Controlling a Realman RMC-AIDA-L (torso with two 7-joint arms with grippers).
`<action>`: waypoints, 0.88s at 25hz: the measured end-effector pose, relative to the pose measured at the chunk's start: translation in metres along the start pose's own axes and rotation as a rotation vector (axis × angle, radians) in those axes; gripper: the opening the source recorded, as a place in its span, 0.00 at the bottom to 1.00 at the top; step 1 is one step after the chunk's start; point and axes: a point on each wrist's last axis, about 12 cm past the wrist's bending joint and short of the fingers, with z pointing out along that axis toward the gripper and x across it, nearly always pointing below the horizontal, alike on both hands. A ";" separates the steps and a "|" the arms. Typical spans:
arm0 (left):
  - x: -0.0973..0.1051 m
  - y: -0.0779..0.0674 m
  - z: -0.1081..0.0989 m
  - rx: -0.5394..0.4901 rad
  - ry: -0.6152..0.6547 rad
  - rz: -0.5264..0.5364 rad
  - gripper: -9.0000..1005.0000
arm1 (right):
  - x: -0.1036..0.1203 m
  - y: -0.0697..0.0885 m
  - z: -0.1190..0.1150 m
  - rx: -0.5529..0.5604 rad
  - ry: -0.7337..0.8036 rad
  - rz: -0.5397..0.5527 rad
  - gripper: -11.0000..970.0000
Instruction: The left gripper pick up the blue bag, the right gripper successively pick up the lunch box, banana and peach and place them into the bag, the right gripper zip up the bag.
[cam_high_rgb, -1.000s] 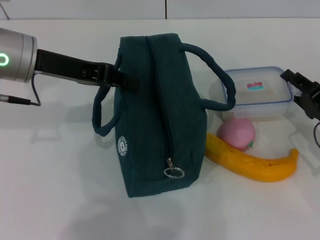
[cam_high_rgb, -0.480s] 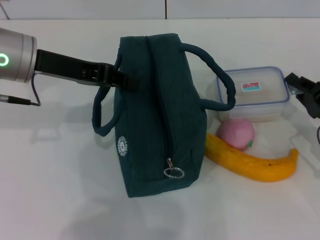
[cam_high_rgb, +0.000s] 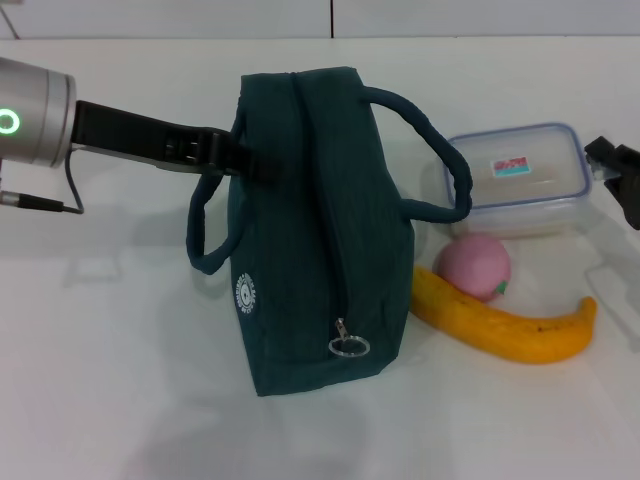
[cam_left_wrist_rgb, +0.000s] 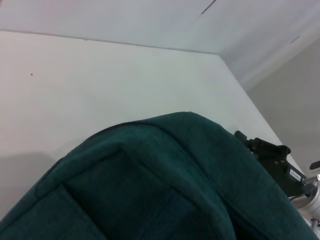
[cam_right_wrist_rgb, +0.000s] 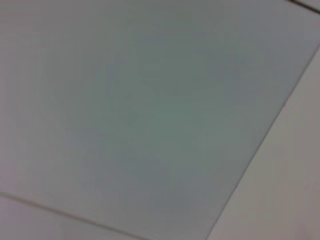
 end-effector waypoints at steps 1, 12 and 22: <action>0.000 0.000 0.000 0.001 0.000 0.000 0.06 | 0.000 0.000 0.000 0.000 -0.004 0.023 0.15; -0.003 -0.002 0.002 0.006 0.000 0.008 0.06 | -0.002 0.000 -0.001 -0.002 -0.011 0.232 0.11; -0.005 -0.003 0.003 0.006 -0.002 0.017 0.06 | -0.007 0.000 -0.007 -0.032 -0.077 0.397 0.12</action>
